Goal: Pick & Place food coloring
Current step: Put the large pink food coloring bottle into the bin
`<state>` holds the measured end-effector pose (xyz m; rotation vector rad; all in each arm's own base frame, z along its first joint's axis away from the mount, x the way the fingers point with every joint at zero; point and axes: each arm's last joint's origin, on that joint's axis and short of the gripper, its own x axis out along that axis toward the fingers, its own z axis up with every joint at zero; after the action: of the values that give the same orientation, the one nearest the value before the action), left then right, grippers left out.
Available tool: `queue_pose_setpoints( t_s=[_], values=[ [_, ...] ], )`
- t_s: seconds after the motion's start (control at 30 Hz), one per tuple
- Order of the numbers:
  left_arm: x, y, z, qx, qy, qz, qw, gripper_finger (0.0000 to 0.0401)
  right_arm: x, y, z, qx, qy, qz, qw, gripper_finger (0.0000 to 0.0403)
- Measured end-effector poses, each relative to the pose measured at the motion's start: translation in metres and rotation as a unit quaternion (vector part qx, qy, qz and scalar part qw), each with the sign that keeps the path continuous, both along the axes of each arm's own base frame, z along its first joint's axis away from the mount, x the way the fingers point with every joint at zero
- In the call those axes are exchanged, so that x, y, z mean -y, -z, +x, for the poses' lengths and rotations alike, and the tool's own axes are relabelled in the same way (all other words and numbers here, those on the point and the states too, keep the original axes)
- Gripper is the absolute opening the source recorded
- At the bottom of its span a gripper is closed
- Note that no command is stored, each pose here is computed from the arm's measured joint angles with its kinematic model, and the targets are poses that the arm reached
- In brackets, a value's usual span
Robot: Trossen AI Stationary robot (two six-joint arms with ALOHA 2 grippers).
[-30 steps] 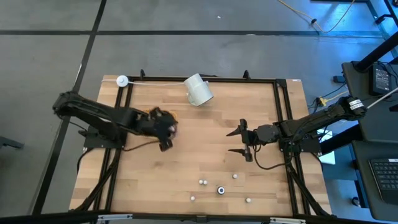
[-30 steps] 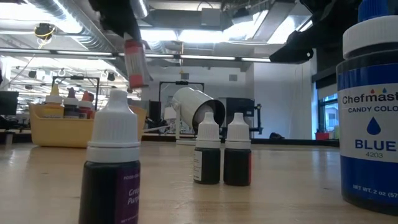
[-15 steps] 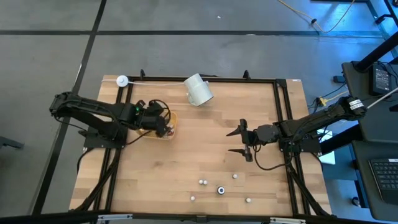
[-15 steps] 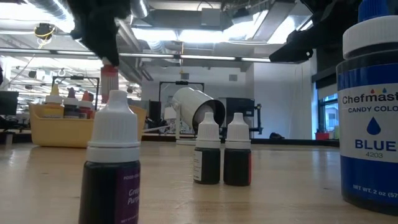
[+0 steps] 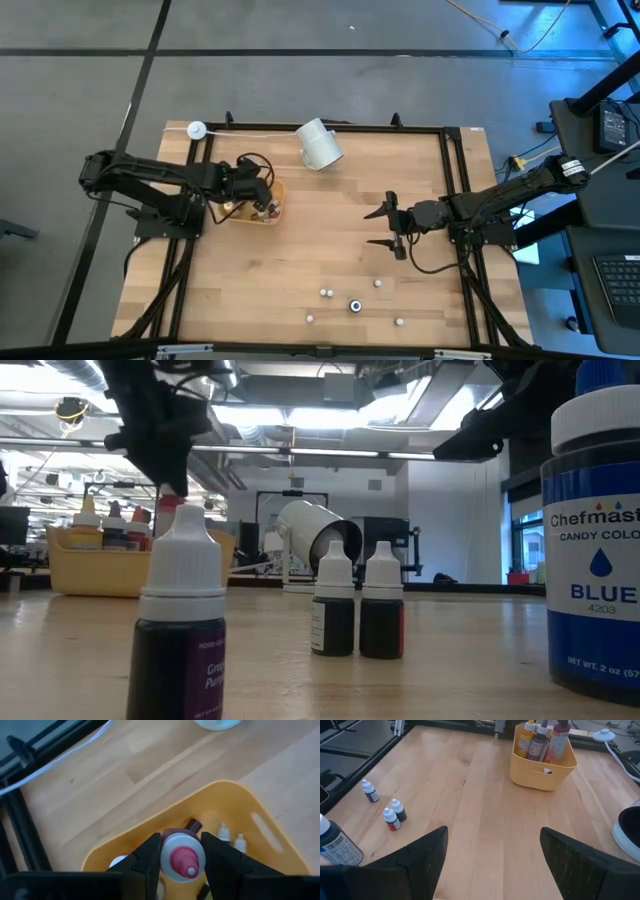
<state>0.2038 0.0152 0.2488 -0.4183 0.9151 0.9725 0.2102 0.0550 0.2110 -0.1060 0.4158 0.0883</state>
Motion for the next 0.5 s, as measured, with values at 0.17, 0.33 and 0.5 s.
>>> queue_pose_setpoints(
  t_s=[0.17, 0.33, 0.5],
  values=[
    [-0.002, 0.012, -0.004, -0.006, -0.024, -0.007, 1.000, 0.0119, 0.000, 0.000, 0.000, 0.000, -0.001, 0.000, 1.000, 0.0316],
    [-0.002, 0.022, -0.003, 0.007, -0.025, -0.012, 1.000, 0.0121, 0.000, 0.000, 0.000, 0.000, -0.001, 0.001, 1.000, 0.0316],
    [-0.001, 0.027, -0.004, 0.010, -0.027, -0.017, 0.999, 0.0120, 0.000, 0.000, 0.000, 0.000, -0.001, 0.001, 1.000, 0.0317]
  ],
)
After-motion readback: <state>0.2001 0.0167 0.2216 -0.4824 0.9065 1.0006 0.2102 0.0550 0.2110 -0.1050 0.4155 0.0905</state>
